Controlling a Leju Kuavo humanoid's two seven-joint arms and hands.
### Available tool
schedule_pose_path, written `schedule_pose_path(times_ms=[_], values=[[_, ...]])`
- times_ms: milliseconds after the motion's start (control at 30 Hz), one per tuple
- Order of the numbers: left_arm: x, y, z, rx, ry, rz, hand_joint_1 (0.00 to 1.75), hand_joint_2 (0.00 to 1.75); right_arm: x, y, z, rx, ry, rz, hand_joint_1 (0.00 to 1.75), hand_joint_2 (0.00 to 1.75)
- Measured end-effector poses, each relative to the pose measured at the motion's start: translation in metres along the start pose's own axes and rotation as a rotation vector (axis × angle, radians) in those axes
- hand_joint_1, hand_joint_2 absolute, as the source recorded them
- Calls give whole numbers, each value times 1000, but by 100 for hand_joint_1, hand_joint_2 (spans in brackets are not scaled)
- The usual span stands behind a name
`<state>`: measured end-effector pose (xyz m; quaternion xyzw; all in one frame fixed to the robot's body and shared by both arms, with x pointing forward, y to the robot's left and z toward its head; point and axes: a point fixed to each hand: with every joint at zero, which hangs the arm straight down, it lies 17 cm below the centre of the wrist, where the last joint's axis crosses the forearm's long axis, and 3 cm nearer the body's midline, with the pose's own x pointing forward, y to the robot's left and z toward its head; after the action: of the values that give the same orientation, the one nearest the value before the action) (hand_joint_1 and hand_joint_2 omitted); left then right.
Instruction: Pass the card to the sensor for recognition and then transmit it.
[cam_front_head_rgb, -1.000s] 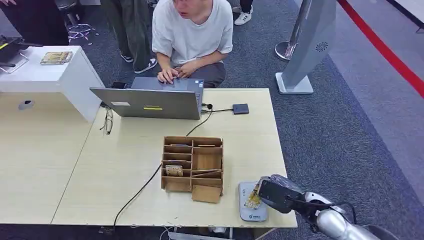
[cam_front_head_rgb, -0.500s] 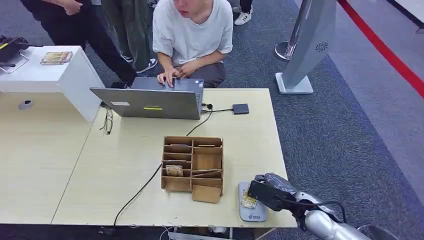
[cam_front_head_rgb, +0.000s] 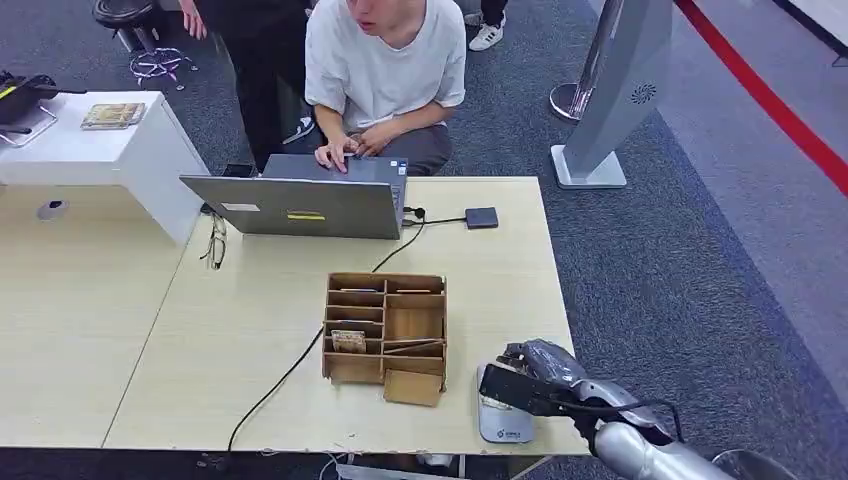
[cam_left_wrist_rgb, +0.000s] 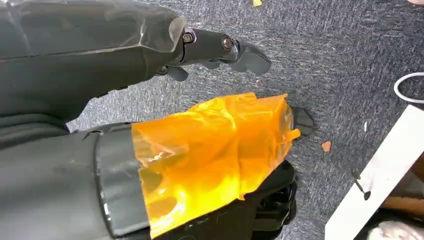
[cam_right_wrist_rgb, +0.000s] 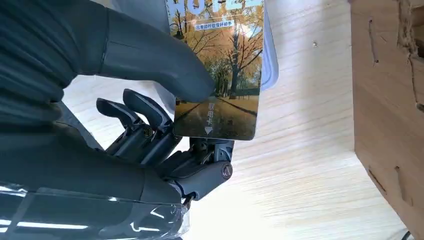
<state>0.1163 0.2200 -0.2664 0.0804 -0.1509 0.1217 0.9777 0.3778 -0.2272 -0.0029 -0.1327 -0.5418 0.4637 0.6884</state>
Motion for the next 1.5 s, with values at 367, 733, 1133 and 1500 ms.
schedule_pose_path(times_ms=[367,733,1133,1500], values=[[1,-1,0,-5,1,5,0,0,-3,0,-2,-10,16,77,175,175],[-4,-1,1,-7,2,17,0,0,-13,1,2,-10,27,131,175,175],[-7,-8,3,-26,20,-3,0,0,-28,-2,11,5,57,135,175,175],[-5,-15,4,-43,23,-7,0,0,-35,-13,17,-2,72,160,175,175]])
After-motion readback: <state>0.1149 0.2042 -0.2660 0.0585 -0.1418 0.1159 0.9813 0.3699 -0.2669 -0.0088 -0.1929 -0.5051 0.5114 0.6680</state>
